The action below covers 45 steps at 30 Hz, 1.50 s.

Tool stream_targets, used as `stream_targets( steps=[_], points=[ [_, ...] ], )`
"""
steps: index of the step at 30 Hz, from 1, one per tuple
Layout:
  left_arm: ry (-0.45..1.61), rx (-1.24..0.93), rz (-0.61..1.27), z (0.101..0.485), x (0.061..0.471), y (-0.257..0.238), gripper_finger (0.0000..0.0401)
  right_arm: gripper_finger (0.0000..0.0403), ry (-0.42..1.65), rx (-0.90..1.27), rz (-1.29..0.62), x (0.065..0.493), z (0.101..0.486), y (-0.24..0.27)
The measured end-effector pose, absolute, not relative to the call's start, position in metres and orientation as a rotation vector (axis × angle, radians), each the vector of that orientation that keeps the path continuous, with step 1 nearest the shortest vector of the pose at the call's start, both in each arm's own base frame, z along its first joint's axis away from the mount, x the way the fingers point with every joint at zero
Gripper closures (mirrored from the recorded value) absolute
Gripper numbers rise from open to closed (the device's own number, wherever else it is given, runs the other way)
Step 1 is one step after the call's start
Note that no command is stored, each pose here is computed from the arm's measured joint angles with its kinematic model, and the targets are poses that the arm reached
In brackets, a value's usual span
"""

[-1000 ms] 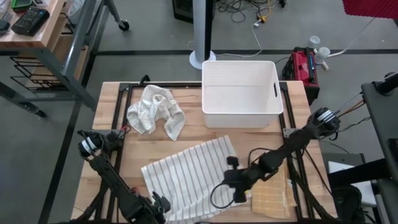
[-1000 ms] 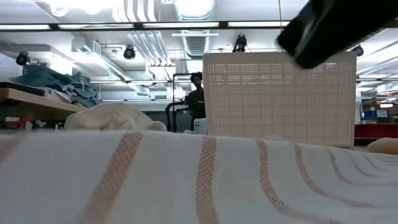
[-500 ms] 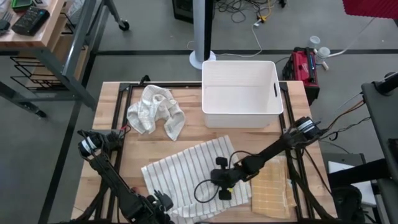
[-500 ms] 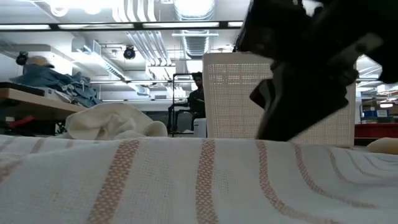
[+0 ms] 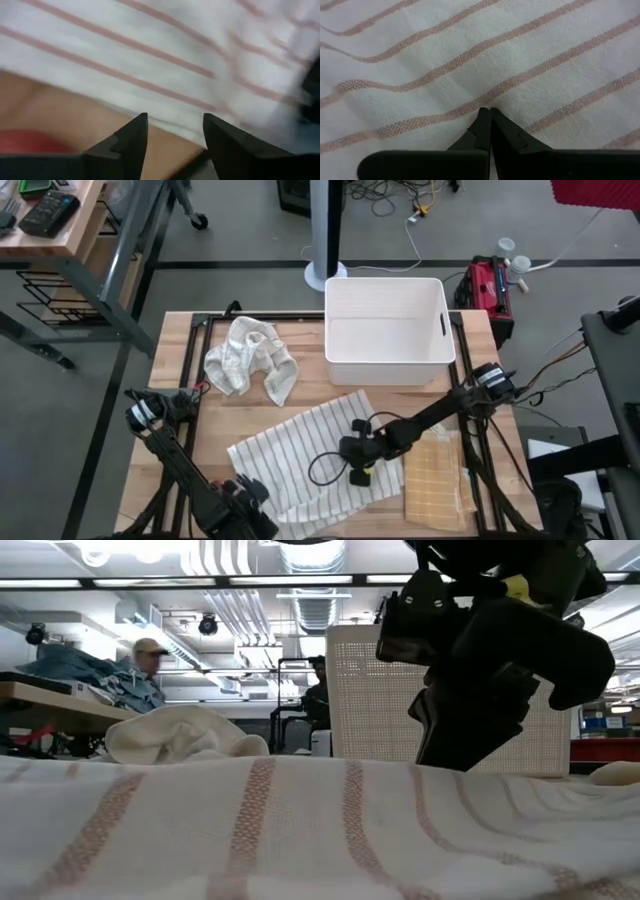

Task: Fold towel
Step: Fold the white striped towel

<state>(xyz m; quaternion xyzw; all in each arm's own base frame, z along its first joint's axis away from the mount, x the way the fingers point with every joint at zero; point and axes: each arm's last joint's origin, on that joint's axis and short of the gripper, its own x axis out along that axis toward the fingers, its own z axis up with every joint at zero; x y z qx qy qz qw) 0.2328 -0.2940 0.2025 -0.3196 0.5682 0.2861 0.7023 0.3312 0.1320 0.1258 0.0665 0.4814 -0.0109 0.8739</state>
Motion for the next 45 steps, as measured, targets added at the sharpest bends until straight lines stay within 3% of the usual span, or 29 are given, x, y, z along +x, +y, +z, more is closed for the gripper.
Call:
stream_targets(
  steps=[9,22,30,40,45],
  points=[
    [1.086,-0.511,0.879,0.201,0.232,-0.263,0.0258,0.0403,0.965,0.139,0.015,0.333,0.131,0.133],
    [1.216,-0.469,1.063,0.138,0.218,-0.223,0.0313,0.0403,0.907,0.079,0.112,0.308,0.184,0.142],
    [1.204,-0.330,1.281,0.144,0.208,-0.202,0.0345,0.0403,1.037,0.060,0.077,0.295,0.162,0.138],
    [1.256,-0.222,1.332,0.152,0.206,-0.190,0.0365,0.0403,1.185,0.069,-0.003,0.277,0.135,0.129],
    [1.234,-0.295,1.332,0.157,0.212,-0.193,0.0365,0.0403,1.217,0.054,-0.020,0.271,0.137,0.126]
  ],
)
